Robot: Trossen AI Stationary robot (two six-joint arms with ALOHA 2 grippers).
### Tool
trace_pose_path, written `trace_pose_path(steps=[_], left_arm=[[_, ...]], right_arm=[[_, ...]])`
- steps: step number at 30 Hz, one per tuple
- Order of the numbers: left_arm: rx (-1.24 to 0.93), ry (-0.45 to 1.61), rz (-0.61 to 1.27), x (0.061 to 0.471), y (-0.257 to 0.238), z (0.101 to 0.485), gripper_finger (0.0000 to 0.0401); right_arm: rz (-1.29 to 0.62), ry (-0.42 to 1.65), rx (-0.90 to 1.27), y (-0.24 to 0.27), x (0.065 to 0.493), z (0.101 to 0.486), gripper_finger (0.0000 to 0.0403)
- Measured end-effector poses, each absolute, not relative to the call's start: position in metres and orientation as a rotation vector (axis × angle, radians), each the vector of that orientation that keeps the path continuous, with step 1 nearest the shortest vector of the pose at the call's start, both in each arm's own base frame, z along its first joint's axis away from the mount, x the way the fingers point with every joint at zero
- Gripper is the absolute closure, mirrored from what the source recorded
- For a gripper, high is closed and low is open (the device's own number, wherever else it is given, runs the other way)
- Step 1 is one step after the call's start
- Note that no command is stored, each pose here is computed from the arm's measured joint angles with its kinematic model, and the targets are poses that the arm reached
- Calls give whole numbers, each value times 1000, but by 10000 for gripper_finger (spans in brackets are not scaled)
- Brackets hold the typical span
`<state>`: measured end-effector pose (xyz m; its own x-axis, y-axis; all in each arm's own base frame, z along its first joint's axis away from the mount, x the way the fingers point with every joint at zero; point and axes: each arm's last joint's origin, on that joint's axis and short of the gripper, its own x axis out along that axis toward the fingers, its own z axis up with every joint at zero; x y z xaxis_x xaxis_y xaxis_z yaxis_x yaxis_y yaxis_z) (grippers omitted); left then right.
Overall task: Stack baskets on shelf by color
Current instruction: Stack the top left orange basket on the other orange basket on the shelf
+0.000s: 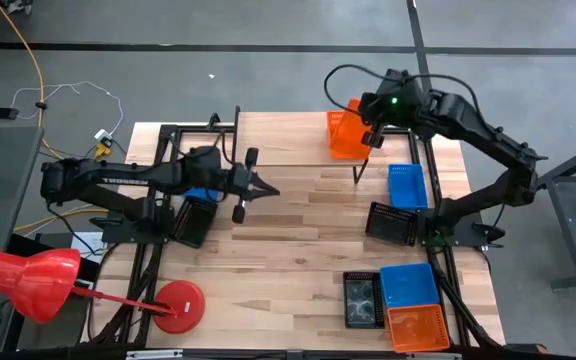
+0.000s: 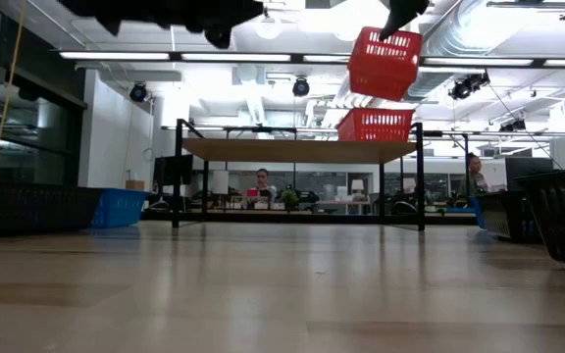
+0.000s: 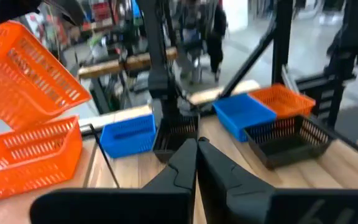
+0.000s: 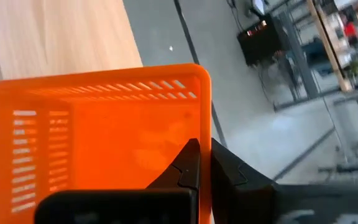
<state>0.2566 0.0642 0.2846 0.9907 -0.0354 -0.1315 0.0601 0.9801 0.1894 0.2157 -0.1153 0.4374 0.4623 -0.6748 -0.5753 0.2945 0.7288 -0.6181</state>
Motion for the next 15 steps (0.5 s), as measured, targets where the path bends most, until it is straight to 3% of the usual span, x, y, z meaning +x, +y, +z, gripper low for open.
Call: trace_pose_path(steps=[15], left_arm=[[107,32,-150,245,74,266,401]], right_arm=[[-297,1093,-446,-165,249,454,403]])
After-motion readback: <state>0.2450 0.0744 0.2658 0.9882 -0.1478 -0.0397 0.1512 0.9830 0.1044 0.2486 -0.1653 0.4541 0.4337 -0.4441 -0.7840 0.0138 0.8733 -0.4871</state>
